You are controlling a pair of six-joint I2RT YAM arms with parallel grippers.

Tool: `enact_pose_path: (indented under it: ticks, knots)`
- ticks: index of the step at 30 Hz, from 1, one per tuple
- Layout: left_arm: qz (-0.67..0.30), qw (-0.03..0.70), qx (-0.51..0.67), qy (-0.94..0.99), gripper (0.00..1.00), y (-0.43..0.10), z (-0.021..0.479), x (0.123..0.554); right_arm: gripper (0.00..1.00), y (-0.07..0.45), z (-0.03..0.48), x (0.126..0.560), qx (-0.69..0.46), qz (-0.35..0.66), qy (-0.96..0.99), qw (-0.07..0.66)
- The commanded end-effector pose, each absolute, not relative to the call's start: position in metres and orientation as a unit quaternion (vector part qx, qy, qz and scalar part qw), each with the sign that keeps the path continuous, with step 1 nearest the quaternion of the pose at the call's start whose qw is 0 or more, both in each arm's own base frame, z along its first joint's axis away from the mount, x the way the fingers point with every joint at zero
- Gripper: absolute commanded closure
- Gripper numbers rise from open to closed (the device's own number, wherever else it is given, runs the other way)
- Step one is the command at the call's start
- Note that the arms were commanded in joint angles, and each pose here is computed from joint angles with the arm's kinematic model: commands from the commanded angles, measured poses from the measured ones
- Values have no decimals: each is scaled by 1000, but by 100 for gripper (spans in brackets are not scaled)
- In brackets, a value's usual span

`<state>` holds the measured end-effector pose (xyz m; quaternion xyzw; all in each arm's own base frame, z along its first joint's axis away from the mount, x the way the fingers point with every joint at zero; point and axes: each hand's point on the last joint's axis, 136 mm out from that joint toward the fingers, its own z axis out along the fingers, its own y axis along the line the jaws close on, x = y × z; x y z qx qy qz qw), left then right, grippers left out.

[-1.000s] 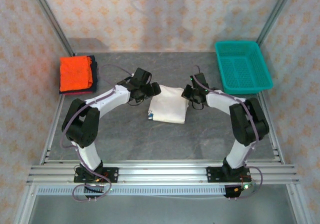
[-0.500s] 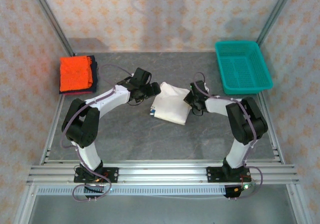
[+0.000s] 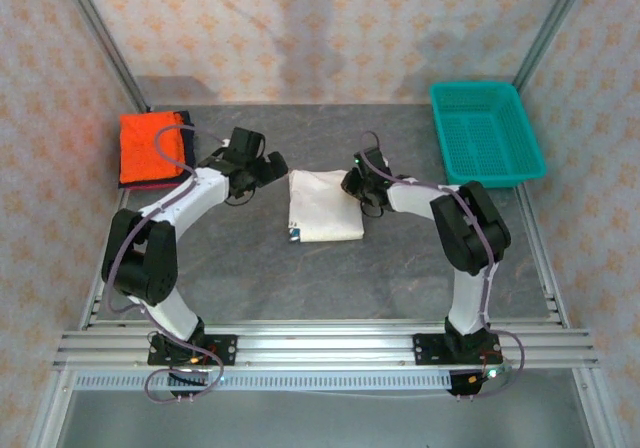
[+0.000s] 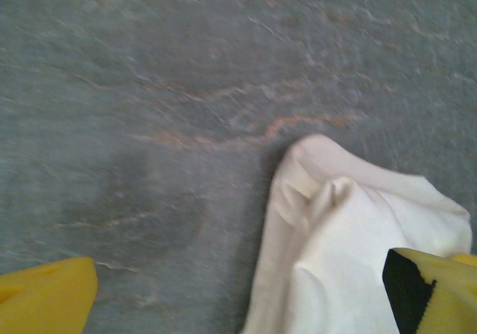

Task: Fold and stack the t-shirts

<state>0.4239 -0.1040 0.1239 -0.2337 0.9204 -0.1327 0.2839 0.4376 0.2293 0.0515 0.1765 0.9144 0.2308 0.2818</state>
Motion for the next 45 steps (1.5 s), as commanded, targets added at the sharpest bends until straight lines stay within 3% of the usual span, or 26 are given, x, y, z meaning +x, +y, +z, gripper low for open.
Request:
enact_pose_path:
  ticks: [1, 4, 6, 16, 24, 27, 30, 36, 45]
  knots:
    - [-103, 290, -228, 924, 0, -81, 133, 422, 47, 216, 87, 434, 152, 222, 906, 327]
    - [-93, 291, -221, 926, 0, -78, 133, 422, 24, 203, 96, 417, 117, 201, 909, 345]
    - [-82, 296, -221, 926, 0, -74, 133, 421, 20, 198, 92, 401, 96, 195, 917, 334]
    - [-76, 296, -237, 922, 0, -54, 139, 420, 29, 236, 55, 344, 64, 263, 934, 233]
    - [-69, 299, -273, 912, 0, -18, 147, 420, 45, 285, 51, 353, 48, 288, 930, 224]
    - [-58, 307, -290, 905, 0, 6, 156, 427, 46, 307, 54, 364, 38, 304, 925, 224]
    - [-18, 315, -300, 900, 0, 41, 167, 436, 45, 329, 68, 374, 24, 323, 917, 232]
    - [72, 296, -338, 891, 0, 122, 170, 461, 27, 341, 90, 377, 9, 344, 906, 245]
    - [100, 187, -368, 905, 0, 183, 98, 506, 22, 319, 95, 361, 16, 331, 907, 260]
